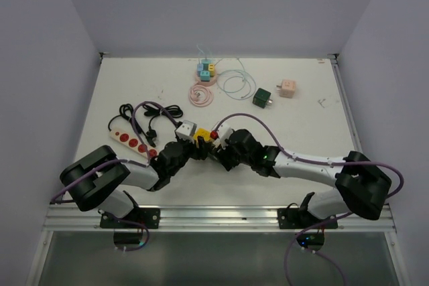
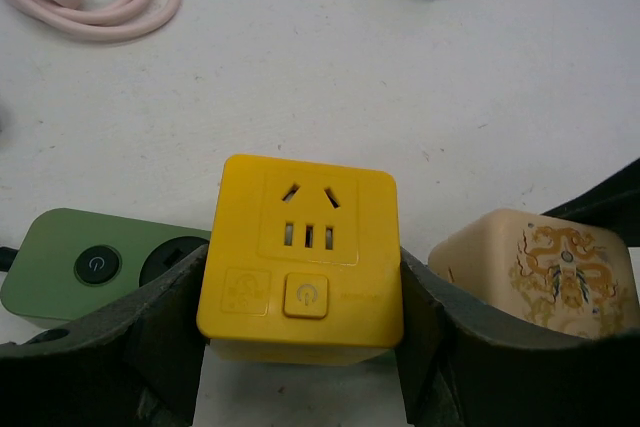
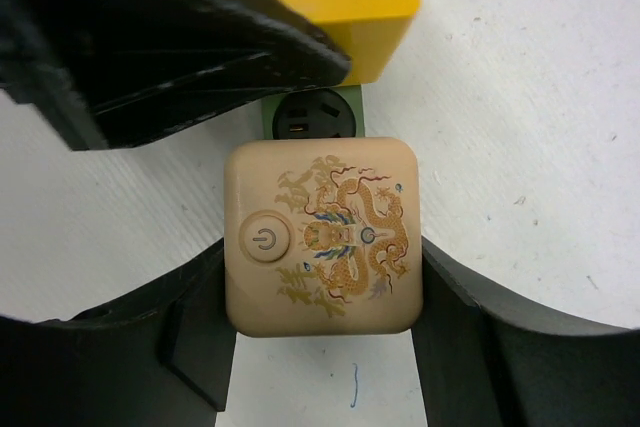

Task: Pull the plug off the socket

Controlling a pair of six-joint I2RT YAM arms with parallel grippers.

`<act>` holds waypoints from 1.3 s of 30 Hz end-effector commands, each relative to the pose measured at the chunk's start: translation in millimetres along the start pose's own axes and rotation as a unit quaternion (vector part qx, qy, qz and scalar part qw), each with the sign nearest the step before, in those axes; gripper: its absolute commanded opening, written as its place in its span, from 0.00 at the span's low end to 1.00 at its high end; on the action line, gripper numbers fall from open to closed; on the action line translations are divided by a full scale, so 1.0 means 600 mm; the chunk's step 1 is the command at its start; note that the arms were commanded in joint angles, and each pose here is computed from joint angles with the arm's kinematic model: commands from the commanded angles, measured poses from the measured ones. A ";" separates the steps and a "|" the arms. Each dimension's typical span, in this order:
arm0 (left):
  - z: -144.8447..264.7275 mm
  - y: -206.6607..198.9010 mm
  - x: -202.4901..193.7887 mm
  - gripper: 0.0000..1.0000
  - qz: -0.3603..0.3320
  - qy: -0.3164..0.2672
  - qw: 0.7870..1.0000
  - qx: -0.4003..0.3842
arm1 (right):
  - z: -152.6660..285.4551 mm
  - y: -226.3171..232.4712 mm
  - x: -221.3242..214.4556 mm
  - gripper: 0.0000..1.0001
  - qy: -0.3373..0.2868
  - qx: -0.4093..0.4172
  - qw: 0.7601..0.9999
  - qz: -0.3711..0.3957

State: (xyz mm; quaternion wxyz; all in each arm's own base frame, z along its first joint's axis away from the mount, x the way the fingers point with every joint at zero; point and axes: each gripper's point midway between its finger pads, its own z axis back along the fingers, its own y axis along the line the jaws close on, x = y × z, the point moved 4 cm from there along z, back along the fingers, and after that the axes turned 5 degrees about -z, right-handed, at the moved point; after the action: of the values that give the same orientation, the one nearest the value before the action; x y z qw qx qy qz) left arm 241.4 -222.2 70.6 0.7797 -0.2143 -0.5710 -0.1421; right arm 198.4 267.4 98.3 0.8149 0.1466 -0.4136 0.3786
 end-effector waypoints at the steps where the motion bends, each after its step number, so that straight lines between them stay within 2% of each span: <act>1: 0.042 0.042 -0.132 0.00 0.022 0.165 0.984 0.062 | 0.022 0.004 0.121 0.27 -0.117 0.101 0.978 -0.140; 3: 0.042 0.041 -0.131 0.00 0.022 0.165 0.984 0.060 | 0.021 -0.018 0.122 0.28 -0.117 0.114 0.974 -0.160; 8: 0.034 0.035 -0.130 0.00 0.022 0.168 0.984 0.054 | 0.035 -0.012 0.128 0.28 -0.122 0.117 0.977 -0.129; 10: 0.030 0.035 -0.130 0.00 0.020 0.171 0.984 0.054 | 0.034 -0.008 0.124 0.29 -0.113 0.095 0.985 -0.088; 12: 0.026 0.033 -0.131 0.00 0.018 0.174 0.983 0.054 | 0.035 0.031 0.116 0.29 -0.095 0.086 0.991 -0.035; 13: 0.024 0.032 -0.130 0.00 0.018 0.174 0.983 0.054 | 0.032 0.020 0.114 0.29 -0.094 0.033 0.995 0.008; 14: 0.023 0.032 -0.130 0.00 0.017 0.176 0.983 0.053 | 0.033 0.041 0.113 0.30 -0.092 0.033 0.995 0.027; 17: 0.021 0.032 -0.129 0.00 0.014 0.179 0.982 0.055 | 0.023 0.037 0.094 0.29 -0.081 0.001 0.996 0.036; 24: 0.022 0.033 -0.130 0.00 0.012 0.181 0.982 0.056 | 0.044 0.022 0.113 0.31 -0.114 0.008 0.993 -0.019; 30: 0.025 0.033 -0.131 0.00 0.012 0.180 0.982 0.055 | 0.047 -0.030 0.114 0.34 -0.132 0.083 0.976 -0.152; 33: 0.025 0.032 -0.130 0.00 0.012 0.180 0.982 0.053 | 0.042 -0.041 0.114 0.34 -0.129 0.083 0.975 -0.163; 39: 0.021 0.030 -0.127 0.00 0.009 0.182 0.982 0.051 | 0.051 -0.037 0.121 0.34 -0.125 0.065 0.985 -0.103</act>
State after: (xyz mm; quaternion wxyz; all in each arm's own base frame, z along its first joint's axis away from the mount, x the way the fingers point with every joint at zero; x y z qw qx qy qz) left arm 253.2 -235.2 75.2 0.7826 -0.2195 -0.5665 -0.1360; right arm 214.8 247.1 113.0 0.8362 0.2383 -0.3855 0.3090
